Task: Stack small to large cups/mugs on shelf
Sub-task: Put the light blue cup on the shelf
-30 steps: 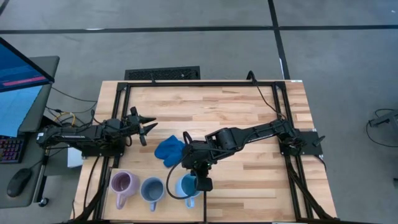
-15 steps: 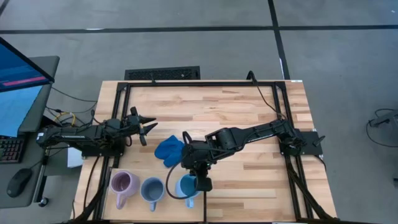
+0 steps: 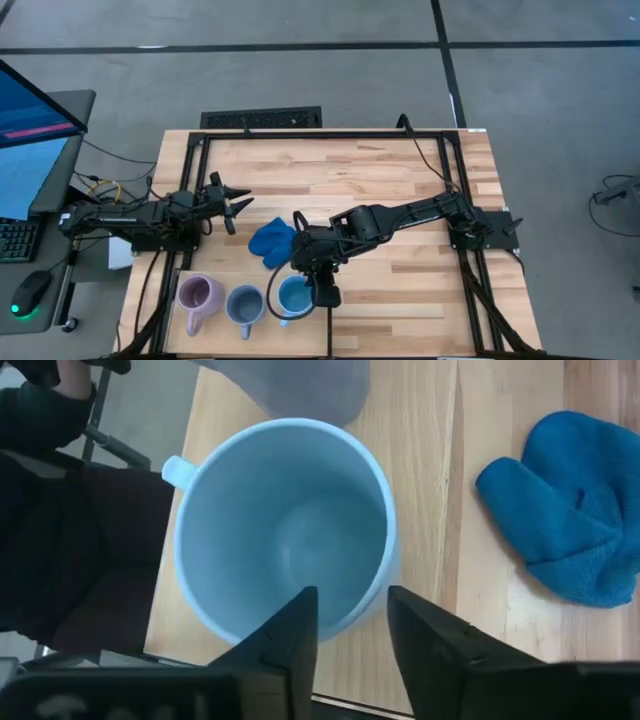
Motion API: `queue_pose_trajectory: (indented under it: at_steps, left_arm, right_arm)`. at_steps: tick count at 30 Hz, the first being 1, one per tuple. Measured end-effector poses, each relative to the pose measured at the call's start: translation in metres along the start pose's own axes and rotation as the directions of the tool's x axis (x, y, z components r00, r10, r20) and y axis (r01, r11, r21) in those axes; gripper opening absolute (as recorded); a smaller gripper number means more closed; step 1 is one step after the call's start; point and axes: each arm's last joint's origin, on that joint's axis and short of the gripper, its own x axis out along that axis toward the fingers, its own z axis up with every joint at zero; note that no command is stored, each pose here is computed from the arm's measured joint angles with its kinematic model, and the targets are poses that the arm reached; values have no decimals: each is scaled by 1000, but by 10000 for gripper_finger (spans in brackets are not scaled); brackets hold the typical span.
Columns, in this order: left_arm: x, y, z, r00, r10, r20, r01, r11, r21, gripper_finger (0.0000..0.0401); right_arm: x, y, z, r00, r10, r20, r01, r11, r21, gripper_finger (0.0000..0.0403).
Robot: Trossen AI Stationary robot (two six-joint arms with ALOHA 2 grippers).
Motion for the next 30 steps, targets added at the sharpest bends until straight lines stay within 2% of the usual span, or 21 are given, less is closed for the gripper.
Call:
queue_pose_trajectory:
  at_steps: [6,11,30]
  left_arm:
    - [0,0,0,1000,0,0,0,1000,0,108]
    - [0,0,0,1000,0,0,0,1000,0,108]
    - [0,0,0,1000,-1,-1,1,1000,0,108]
  right_arm:
    - [0,0,0,1000,0,1,0,1000,-1,164]
    - [0,0,1,1000,2,11,-2,999,-45,171]
    - [0,-1,4,999,7,37,-2,991,-135,169]
